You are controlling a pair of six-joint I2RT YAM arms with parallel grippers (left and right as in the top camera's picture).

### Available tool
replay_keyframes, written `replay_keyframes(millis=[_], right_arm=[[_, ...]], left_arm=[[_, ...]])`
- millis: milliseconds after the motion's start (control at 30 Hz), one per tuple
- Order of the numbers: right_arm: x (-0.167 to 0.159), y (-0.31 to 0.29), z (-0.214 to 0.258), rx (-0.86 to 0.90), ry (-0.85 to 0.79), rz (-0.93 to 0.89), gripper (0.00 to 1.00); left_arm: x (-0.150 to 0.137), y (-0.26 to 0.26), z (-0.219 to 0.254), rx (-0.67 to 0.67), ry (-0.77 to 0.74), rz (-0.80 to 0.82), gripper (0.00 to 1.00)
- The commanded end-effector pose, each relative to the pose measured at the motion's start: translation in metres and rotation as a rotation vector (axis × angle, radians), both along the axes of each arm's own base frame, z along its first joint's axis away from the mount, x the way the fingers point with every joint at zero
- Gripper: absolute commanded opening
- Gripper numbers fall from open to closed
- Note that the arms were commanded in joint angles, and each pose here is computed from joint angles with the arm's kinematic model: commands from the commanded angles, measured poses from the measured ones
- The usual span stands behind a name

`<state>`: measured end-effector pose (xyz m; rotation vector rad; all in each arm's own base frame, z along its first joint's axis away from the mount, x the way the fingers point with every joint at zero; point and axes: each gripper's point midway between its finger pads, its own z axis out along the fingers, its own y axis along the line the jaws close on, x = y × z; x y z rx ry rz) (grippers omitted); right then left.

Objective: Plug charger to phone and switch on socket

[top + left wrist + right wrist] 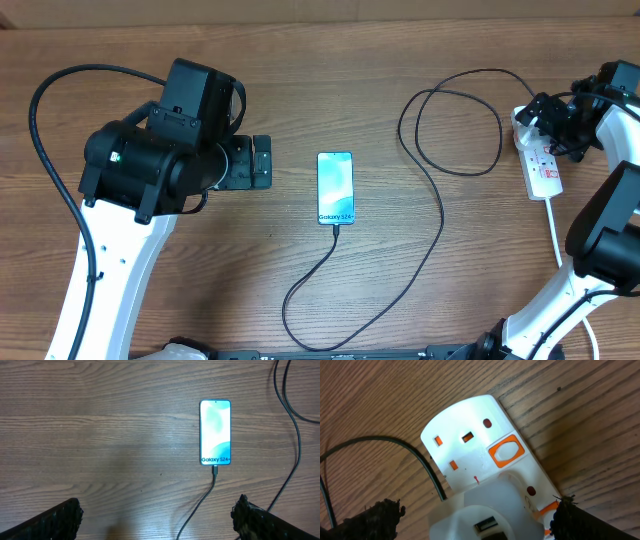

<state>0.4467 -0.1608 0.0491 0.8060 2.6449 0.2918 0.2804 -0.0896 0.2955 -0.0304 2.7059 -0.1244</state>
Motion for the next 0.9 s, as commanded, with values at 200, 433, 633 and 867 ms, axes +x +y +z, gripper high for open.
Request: replay_keyframes(millis=[200, 433, 633, 867], right_arm=[[-0.002, 0.009, -0.008, 0.011, 0.012, 0.025, 1.00], [-0.004, 0.025, -0.023, 0.059, -0.003, 0.052, 1.00], [-0.005, 0.030, -0.022, 0.084, -0.002, 0.060, 1.00], [-0.013, 0.033, -0.025, 0.099, 0.030, 0.058, 1.00]], left_arm=[[0.003, 0.001, 0.004, 0.014, -0.019, -0.014, 1.00], [0.003, 0.001, 0.004, 0.014, -0.019, -0.014, 1.00], [0.003, 0.001, 0.004, 0.014, -0.019, -0.014, 1.00], [0.003, 0.001, 0.004, 0.014, -0.019, -0.013, 0.99]])
